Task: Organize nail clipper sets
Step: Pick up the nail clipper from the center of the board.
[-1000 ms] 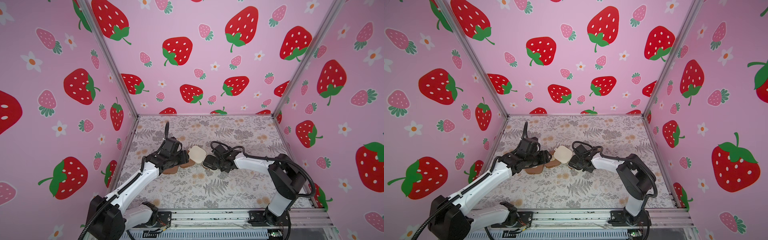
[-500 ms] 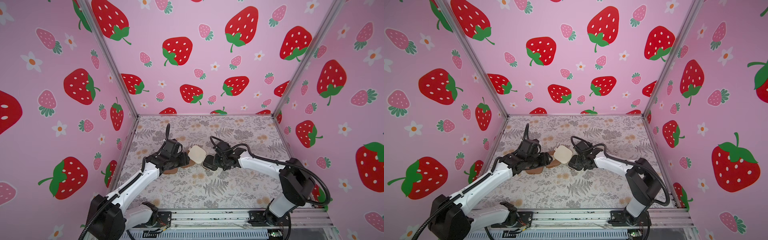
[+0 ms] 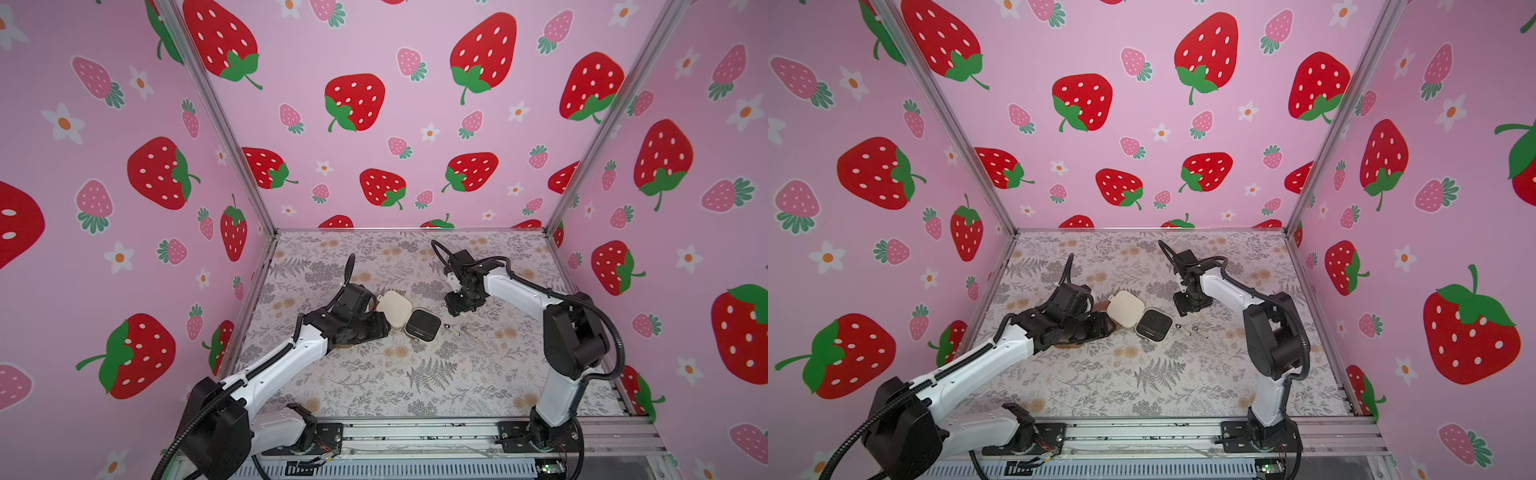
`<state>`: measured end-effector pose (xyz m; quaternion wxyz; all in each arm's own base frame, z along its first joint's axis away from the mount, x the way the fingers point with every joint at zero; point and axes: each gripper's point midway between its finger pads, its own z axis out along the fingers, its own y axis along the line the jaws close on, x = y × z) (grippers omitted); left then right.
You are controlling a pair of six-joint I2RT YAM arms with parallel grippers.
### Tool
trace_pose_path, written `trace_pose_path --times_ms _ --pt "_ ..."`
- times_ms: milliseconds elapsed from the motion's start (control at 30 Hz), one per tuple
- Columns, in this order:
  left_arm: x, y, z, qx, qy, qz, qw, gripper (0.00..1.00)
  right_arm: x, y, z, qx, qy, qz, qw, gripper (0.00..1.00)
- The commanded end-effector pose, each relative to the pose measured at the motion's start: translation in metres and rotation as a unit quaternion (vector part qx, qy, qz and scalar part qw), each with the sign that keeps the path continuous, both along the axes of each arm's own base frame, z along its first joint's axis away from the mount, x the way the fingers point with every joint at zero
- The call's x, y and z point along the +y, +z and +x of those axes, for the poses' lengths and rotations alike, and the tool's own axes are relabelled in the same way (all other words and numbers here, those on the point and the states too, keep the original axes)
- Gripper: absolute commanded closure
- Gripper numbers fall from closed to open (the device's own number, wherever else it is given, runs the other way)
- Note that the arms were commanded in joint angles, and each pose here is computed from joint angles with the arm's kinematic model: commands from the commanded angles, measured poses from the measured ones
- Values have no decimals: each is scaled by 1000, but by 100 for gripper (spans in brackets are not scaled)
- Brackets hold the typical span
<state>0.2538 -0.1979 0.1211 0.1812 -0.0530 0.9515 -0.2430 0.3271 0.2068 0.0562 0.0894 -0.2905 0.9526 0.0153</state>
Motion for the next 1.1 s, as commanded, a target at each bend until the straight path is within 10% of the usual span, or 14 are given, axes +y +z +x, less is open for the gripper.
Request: trace_pose_path --times_ms 0,700,1067 --pt "-4 -5 0 8 19 -5 1000 35 -5 1 1 0 95 -23 995 36" --pt "-13 -3 5 10 21 -3 1000 36 4 -31 39 1 131 -17 991 37" --pt "-16 -5 9 10 18 -1 1000 36 2 -46 26 46 127 -1 991 61"
